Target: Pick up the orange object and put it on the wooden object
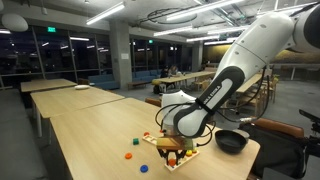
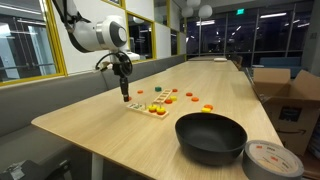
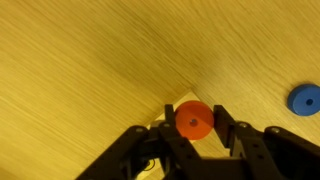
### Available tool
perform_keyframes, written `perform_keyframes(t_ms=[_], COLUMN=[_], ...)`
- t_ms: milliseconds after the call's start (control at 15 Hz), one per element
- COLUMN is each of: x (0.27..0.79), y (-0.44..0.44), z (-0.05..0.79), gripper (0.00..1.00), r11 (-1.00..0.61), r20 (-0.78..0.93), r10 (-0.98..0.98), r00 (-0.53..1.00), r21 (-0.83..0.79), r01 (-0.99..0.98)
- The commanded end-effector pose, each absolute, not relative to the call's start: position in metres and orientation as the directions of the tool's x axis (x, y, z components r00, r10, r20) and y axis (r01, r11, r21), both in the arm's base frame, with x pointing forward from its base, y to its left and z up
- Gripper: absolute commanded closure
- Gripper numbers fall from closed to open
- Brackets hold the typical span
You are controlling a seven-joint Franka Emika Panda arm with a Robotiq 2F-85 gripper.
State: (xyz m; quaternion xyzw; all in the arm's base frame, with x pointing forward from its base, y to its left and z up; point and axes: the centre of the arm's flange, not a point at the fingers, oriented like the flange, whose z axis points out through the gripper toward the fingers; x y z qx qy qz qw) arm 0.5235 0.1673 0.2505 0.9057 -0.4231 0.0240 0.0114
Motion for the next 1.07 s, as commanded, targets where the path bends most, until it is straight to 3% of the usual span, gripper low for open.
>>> perform_keyframes(t_ms=[0,1000], x=[0.532,0.556], y=[0.167,0.162], z=[0.251,0.241], gripper=[0.82,0.82], r11=[-0.648,-0.640], r20=[0.032,-0.007], r10=[-0.761,-0.769], r00=[0.648,0.640], r21=[0.000,0.009], r01=[-0.762,-0.769])
